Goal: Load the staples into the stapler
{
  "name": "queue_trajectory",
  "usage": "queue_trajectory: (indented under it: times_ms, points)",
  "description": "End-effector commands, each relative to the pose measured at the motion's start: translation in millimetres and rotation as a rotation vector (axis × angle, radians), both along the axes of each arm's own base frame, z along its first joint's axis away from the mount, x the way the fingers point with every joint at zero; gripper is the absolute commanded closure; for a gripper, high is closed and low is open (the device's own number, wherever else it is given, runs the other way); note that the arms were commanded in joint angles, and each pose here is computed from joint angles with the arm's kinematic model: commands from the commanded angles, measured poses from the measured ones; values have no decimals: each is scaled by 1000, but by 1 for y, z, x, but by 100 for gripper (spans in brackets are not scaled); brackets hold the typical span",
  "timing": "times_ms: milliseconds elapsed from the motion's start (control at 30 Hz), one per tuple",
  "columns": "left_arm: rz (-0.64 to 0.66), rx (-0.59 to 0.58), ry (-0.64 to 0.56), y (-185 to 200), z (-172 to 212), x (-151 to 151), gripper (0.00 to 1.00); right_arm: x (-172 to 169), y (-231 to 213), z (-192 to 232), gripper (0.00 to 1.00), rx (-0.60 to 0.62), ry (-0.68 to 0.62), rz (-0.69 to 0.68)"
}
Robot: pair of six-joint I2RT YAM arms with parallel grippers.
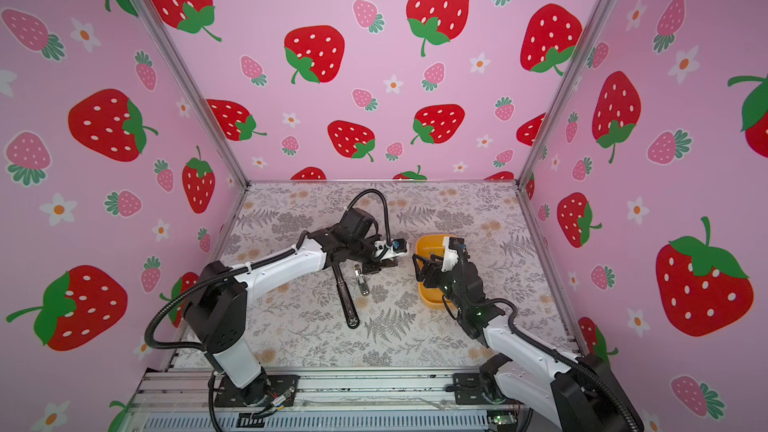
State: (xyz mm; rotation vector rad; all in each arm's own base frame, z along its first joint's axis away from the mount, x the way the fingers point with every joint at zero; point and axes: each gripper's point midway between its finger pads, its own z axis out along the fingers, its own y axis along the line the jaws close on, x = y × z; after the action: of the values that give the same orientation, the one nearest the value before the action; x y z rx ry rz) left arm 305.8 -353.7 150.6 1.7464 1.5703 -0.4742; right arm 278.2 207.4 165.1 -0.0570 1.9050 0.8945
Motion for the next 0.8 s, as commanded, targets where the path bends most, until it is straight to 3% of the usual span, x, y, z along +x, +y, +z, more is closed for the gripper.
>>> queue_trajectory:
  times_ms: [0,300,767]
  points:
    - [-28,-81,-39,-6,14,-6,100,-8,19,19,31,119,-2,93]
    - [-46,-124,-43,-7,26,-13,100,-14,43,19,33,146,21,181]
    - [-113,-174,-34,-9,39,-29,100,-7,63,-3,39,104,74,208]
